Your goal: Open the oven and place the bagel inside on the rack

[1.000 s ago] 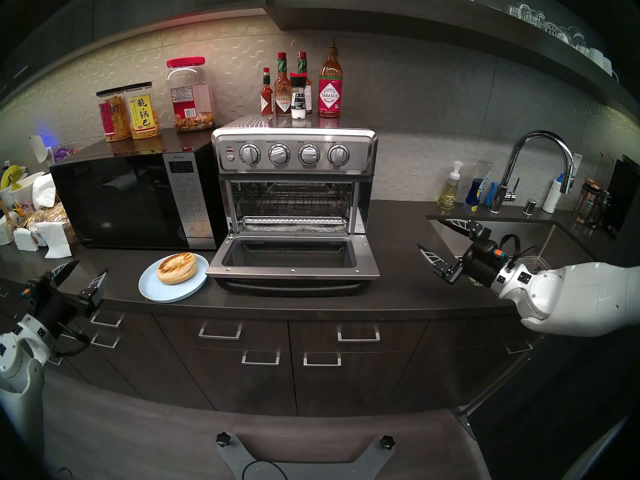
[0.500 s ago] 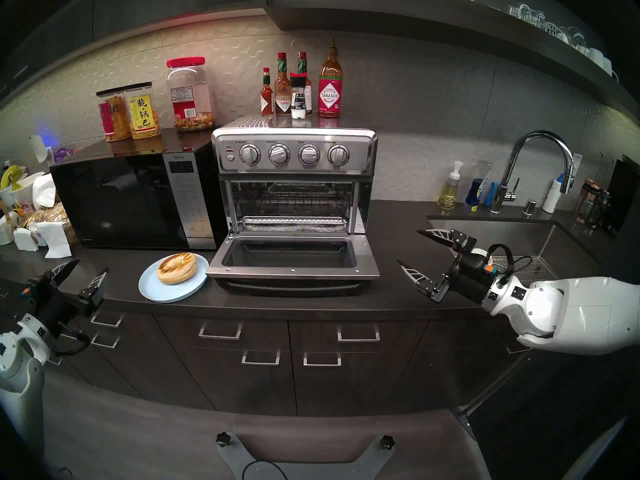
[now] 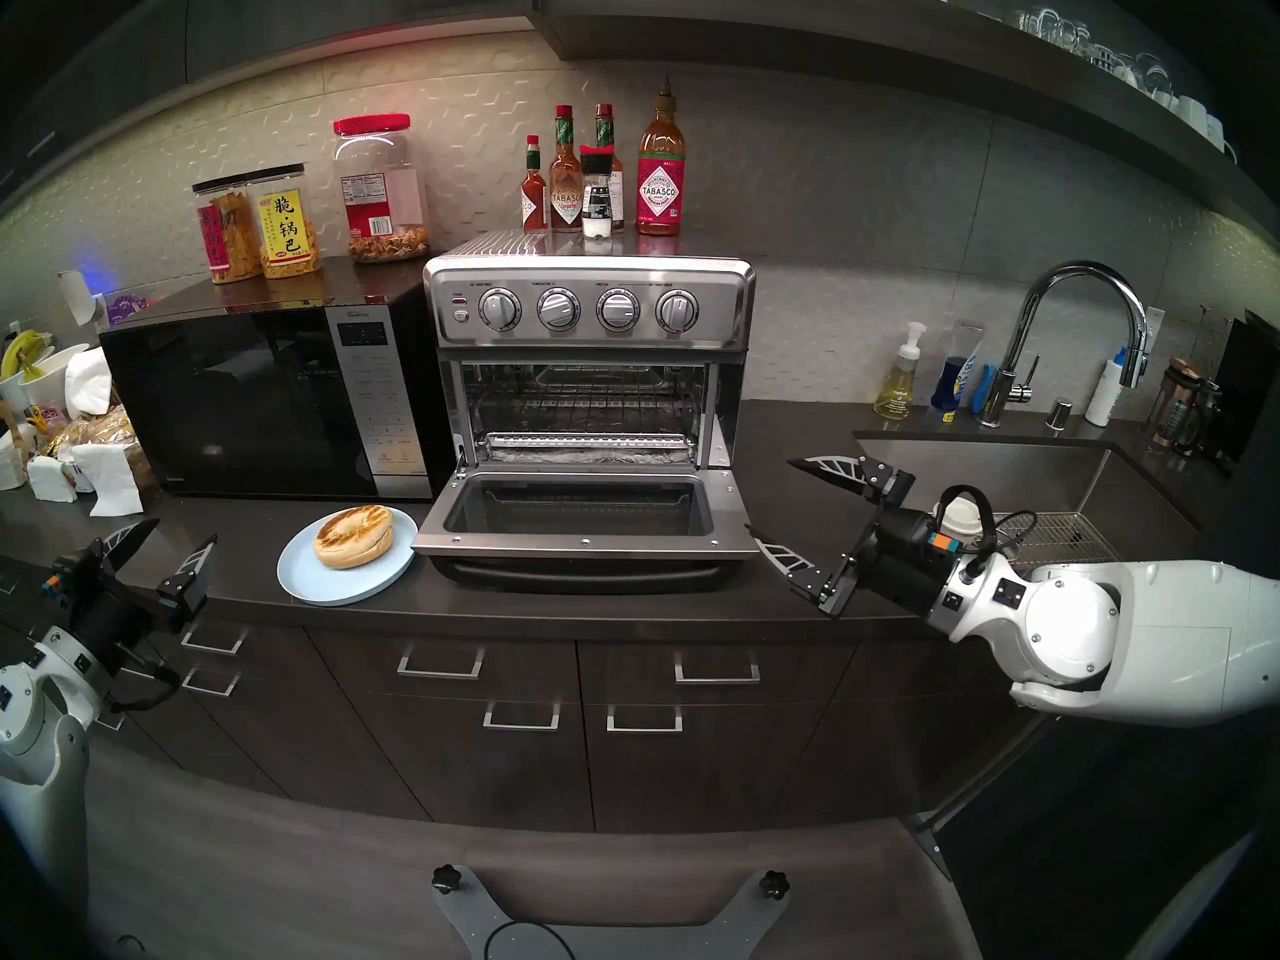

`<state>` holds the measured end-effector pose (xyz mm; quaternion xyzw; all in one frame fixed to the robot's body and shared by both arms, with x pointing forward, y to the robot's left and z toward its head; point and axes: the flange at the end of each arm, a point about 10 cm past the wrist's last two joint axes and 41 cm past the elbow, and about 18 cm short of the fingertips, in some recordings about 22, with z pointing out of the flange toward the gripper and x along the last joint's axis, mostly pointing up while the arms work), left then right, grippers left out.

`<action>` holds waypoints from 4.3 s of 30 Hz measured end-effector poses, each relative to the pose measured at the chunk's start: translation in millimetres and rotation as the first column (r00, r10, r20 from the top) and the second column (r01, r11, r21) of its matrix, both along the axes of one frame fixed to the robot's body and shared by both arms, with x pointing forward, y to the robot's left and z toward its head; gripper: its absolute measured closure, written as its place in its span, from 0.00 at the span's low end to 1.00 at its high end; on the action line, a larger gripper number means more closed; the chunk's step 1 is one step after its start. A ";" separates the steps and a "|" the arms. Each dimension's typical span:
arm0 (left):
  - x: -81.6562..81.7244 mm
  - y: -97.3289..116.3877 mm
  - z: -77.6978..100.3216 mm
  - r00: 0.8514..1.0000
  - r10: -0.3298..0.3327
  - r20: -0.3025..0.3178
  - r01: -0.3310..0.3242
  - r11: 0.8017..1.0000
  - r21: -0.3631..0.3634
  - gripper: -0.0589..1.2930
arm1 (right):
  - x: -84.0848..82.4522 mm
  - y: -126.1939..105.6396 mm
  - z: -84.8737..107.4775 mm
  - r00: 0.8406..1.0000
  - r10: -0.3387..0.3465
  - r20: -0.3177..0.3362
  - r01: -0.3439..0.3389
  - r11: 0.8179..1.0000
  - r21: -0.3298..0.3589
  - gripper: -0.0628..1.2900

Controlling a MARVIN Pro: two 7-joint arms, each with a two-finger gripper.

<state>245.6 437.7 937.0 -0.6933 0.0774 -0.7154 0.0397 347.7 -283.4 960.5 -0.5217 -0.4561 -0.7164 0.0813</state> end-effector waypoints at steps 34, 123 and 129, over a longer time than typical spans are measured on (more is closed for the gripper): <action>0.0 0.1 0.0 1.000 0.002 0.001 -0.002 1.000 -0.001 0.02 | -30.3 92.0 13.3 0.998 0.058 0.022 -0.058 0.998 0.004 0.05; 0.3 0.1 0.4 1.000 0.003 0.004 -0.003 1.000 -0.002 0.02 | -46.7 352.1 19.1 0.984 0.177 -0.003 -0.173 0.956 -0.239 0.05; 0.3 0.1 0.4 1.000 0.003 0.004 -0.003 1.000 -0.002 0.02 | -36.1 372.5 24.8 0.985 0.171 -0.005 -0.166 0.947 -0.275 0.05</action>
